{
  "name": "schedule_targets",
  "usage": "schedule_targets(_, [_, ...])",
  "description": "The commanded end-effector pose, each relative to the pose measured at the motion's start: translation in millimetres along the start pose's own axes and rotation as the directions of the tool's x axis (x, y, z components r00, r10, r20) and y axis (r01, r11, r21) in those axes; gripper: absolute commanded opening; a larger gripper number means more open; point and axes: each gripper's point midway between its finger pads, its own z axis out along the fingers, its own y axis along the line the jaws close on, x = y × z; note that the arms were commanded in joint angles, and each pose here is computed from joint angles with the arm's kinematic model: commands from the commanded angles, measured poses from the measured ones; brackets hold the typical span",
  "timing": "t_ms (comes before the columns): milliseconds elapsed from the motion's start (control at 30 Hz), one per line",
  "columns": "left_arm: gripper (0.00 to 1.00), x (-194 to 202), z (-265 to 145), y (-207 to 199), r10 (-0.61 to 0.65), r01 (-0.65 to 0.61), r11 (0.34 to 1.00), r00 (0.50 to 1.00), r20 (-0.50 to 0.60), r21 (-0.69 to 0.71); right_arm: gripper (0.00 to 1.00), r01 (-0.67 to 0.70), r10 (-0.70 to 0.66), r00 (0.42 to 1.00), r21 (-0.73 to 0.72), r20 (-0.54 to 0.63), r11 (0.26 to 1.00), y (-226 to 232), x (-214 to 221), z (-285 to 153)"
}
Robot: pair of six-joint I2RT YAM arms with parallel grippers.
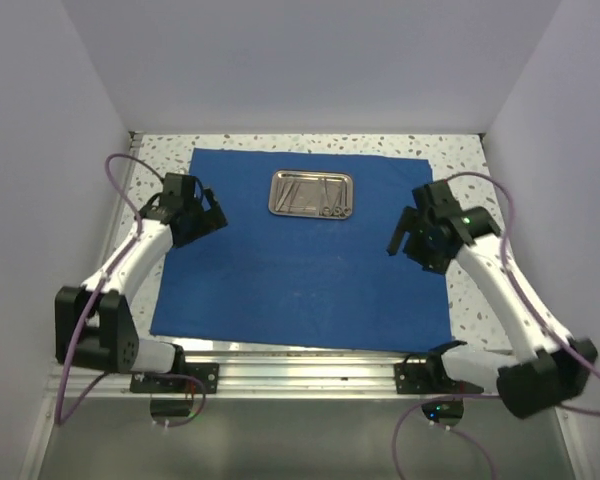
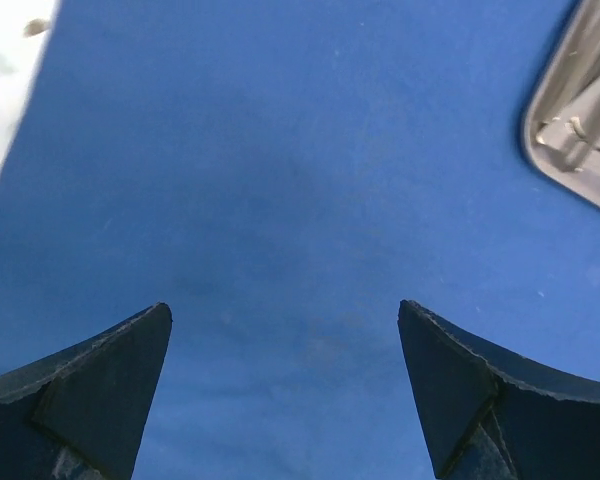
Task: Open and lay out the surgical kit
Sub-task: Open the surgical kit at the center of the board, then smooth out the surgical kit at the center of the board.
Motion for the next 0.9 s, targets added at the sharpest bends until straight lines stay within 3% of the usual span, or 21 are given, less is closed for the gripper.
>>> schedule_targets(0, [1.0,-18,33,-25,0.128,-0.126,0.99,0.991,-0.033,0.056,0.72,0.005,-0.004,1.0,-0.088,0.006,0.996,43,-45,48])
schedule_targets(67, [1.0,-25,47,-31,0.149,-0.147,0.988,0.988,-0.041,0.053,0.45,-0.04,0.043,0.999,-0.08,0.028,0.996,44,-74,59])
schedule_targets(100, [1.0,-22,63,-31,0.154,-0.152,0.988,0.985,-0.071,0.039,0.41,-0.041,0.043,0.999,-0.075,0.023,0.996,45,-81,66])
schedule_targets(267, [1.0,-35,91,-39,0.17,-0.169,0.985,0.982,-0.079,0.021,0.4,-0.017,0.025,0.998,-0.12,0.065,0.993,77,-128,103])
schedule_targets(333, [1.0,-15,108,-18,0.154,-0.166,0.984,0.974,-0.164,-0.062,0.4,0.017,-0.017,1.0,-0.025,0.003,1.0,69,-127,133])
schedule_targets(400, [1.0,-1,119,-8,0.115,-0.134,0.987,0.973,-0.201,-0.085,0.4,0.02,-0.02,1.0,0.018,0.018,1.0,66,-147,145])
schedule_targets(600, [1.0,24,134,7,0.071,-0.104,0.987,0.967,-0.246,-0.126,0.24,0.062,-0.058,0.995,0.051,-0.075,0.997,71,-161,227])
schedule_targets(867, [1.0,38,139,18,-0.046,-0.013,0.981,0.953,-0.301,-0.192,0.18,-0.001,0.0,0.995,-0.009,-0.096,1.0,94,-194,293])
